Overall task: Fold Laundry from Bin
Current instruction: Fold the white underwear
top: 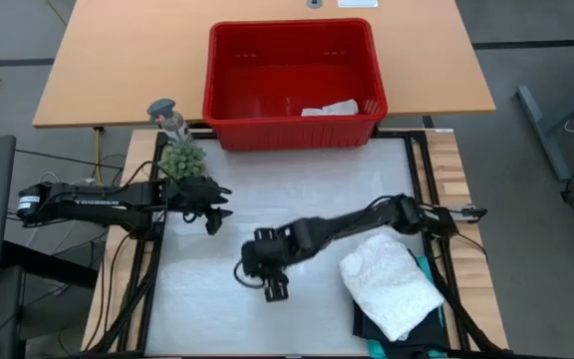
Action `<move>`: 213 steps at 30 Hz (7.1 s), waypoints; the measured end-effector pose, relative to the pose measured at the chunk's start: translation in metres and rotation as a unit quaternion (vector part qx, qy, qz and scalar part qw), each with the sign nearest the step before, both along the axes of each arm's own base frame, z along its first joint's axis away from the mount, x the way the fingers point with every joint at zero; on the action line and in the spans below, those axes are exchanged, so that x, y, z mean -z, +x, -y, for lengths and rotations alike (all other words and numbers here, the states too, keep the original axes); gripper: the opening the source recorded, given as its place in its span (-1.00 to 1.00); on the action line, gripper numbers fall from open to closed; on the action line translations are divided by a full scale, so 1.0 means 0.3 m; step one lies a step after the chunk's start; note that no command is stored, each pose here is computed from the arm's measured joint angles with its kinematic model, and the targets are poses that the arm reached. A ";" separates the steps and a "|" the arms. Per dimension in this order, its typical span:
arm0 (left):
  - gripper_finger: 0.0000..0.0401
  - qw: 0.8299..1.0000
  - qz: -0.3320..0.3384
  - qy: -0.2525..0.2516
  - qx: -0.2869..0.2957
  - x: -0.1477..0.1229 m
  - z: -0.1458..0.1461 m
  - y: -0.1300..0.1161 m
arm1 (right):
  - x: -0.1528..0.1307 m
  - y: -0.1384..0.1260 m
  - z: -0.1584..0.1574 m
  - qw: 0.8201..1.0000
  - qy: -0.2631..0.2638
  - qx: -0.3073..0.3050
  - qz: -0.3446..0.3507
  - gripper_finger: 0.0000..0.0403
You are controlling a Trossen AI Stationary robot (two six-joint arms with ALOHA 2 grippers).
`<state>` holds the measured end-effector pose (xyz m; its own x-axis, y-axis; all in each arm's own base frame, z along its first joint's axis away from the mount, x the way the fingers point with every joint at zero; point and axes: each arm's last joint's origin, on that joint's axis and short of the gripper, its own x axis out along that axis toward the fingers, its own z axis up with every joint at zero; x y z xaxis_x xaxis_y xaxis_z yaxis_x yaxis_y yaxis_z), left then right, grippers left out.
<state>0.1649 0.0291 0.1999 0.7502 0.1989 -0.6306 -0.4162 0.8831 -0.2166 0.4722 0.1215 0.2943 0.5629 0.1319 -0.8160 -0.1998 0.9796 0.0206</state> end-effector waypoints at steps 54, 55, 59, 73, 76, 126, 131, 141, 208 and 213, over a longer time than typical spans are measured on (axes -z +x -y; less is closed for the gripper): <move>0.12 0.997 -0.007 0.073 -0.035 -0.002 -0.016 -0.001 | 0.048 -0.072 0.255 0.974 0.030 0.162 -0.156 0.40; 0.12 0.996 -0.007 0.074 -0.039 -0.002 -0.017 -0.001 | 0.048 -0.070 0.280 0.967 0.014 0.209 -0.148 0.40; 0.12 0.997 -0.007 0.069 -0.046 -0.001 -0.017 -0.002 | 0.068 -0.040 0.357 0.933 0.030 0.340 -0.115 0.40; 0.12 0.996 -0.026 0.070 -0.042 0.008 -0.016 -0.009 | 0.171 0.012 0.410 0.925 0.021 0.363 -0.108 0.40; 0.12 0.996 -0.027 0.074 -0.039 0.008 -0.016 -0.009 | 0.217 0.019 0.404 0.922 0.039 0.369 -0.105 0.40; 0.12 0.987 -0.092 0.107 -0.079 0.029 -0.021 -0.045 | 0.000 0.080 0.236 0.990 0.120 0.079 -0.001 -0.65; 0.12 0.986 -0.098 0.106 -0.080 0.028 -0.020 -0.056 | 0.105 0.101 0.263 0.987 0.115 0.095 -0.058 -0.17; 0.12 0.995 -0.037 0.030 -0.084 0.014 -0.013 -0.038 | 0.121 0.065 0.430 0.960 -0.056 0.263 -0.079 0.04; 0.12 0.997 -0.014 -0.029 -0.071 0.010 -0.084 -0.044 | -0.419 -0.173 0.211 0.970 0.221 -0.003 0.106 -0.93; 0.12 0.997 -0.015 -0.031 -0.067 0.011 -0.083 -0.044 | -0.450 -0.158 0.187 0.958 0.237 -0.036 0.155 -0.93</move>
